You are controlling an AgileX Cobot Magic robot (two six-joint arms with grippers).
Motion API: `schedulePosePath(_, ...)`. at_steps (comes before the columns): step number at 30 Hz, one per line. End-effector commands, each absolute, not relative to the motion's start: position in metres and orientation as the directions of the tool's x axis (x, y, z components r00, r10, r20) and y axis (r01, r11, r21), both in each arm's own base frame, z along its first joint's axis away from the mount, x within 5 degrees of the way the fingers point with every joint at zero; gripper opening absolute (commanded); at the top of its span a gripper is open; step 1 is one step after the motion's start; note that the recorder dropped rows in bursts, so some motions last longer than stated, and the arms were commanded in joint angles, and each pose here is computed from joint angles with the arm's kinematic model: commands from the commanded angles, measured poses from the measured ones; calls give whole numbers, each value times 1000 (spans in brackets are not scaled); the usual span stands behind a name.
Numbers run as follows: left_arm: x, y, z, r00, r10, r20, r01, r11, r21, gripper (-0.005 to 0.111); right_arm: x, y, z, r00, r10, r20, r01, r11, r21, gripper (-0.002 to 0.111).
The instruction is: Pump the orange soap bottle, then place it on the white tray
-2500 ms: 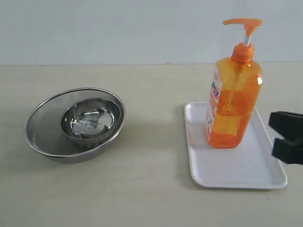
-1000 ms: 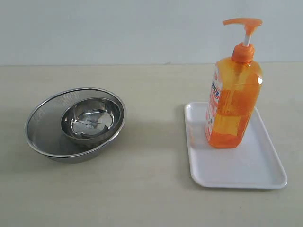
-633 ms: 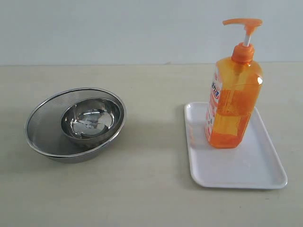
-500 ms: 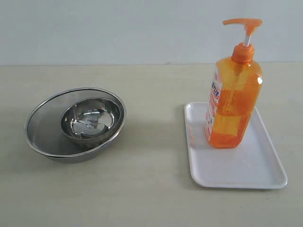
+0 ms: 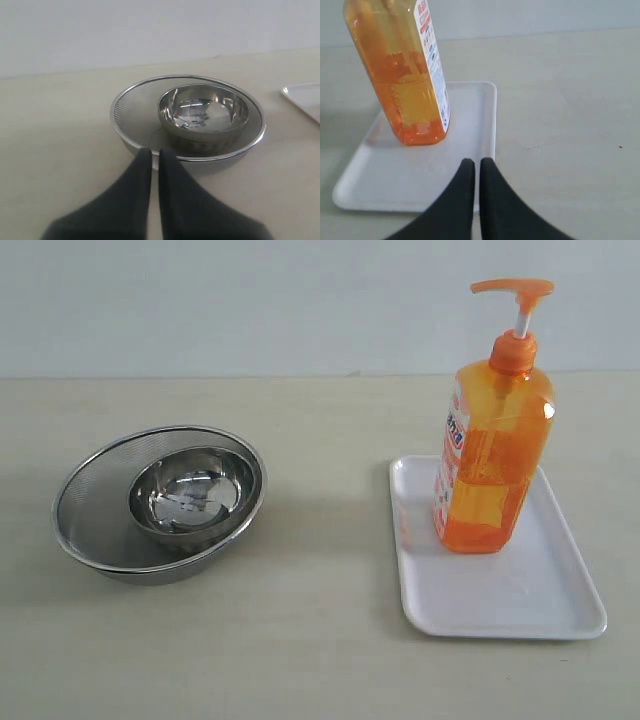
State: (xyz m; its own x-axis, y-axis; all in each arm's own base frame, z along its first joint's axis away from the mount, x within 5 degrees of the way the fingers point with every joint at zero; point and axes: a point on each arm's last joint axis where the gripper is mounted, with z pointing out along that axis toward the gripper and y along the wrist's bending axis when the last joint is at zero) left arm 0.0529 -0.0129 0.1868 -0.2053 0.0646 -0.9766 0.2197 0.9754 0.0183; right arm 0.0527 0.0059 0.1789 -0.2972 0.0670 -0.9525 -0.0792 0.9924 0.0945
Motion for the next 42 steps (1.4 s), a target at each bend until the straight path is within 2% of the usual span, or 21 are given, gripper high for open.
schedulePosePath(1, 53, -13, 186, -209, 57, -976, 214, 977, 11, 5, 53, 6, 180, -281, 64, -957, -77, 993, 89, 0)
schedulePosePath(42, 53, -13, 186, -209, 57, -976, 214, 977, 11, 5, 53, 6, 180, -283, 52, -958, -80, 994, 78, 0)
